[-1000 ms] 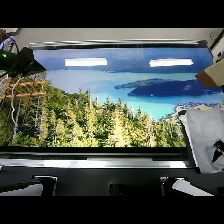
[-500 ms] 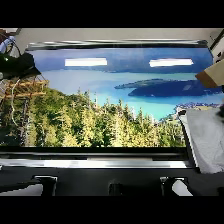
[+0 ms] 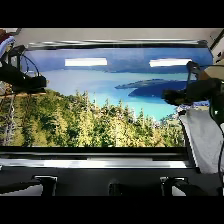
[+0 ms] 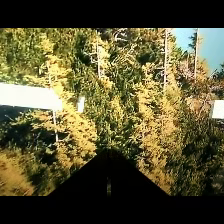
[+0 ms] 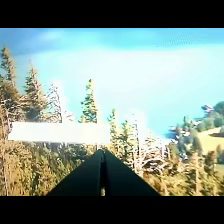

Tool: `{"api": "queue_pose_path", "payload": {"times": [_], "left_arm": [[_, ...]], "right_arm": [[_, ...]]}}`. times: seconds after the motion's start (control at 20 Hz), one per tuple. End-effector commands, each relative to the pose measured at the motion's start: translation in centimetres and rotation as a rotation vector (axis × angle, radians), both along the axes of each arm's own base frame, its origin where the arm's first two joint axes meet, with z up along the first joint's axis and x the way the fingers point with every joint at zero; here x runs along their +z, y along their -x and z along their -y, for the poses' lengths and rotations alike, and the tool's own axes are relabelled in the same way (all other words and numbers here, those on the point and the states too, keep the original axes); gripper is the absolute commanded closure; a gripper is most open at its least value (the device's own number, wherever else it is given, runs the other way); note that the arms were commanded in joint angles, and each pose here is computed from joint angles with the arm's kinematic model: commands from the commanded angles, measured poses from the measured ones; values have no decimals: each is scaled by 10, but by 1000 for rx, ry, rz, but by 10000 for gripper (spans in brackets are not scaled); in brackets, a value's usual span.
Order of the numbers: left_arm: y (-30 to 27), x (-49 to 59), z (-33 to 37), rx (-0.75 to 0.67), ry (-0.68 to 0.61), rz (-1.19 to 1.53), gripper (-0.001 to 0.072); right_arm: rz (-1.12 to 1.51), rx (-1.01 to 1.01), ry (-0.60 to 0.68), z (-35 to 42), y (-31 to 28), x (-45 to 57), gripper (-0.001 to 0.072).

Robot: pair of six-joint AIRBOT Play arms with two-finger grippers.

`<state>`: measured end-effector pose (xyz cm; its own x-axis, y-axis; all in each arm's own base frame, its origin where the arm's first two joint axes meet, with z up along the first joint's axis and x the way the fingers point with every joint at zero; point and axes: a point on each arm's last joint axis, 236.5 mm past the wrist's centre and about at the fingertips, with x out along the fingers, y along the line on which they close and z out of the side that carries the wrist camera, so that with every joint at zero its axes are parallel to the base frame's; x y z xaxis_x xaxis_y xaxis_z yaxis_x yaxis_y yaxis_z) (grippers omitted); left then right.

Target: Fold the clothes and pants, and hang the long-sleeved shirts on hangers.

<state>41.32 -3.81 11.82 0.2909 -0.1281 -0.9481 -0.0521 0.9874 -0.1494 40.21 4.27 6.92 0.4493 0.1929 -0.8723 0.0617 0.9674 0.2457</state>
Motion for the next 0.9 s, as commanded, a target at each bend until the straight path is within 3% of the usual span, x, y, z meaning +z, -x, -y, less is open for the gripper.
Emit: {"api": "queue_pose_path", "payload": {"times": [0.0, 0.2, 0.85], "left_arm": [[10, -18, -2, -10, -18, -66, 690], [10, -21, -2, -10, -18, -71, 690], [10, -21, -2, -10, -18, -71, 690]], "right_arm": [[-17, 64, 23, -23, 3, -6, 664], [-126, 69, 17, -23, 27, -16, 666], [-119, 67, 16, -24, 25, -15, 666]]}}
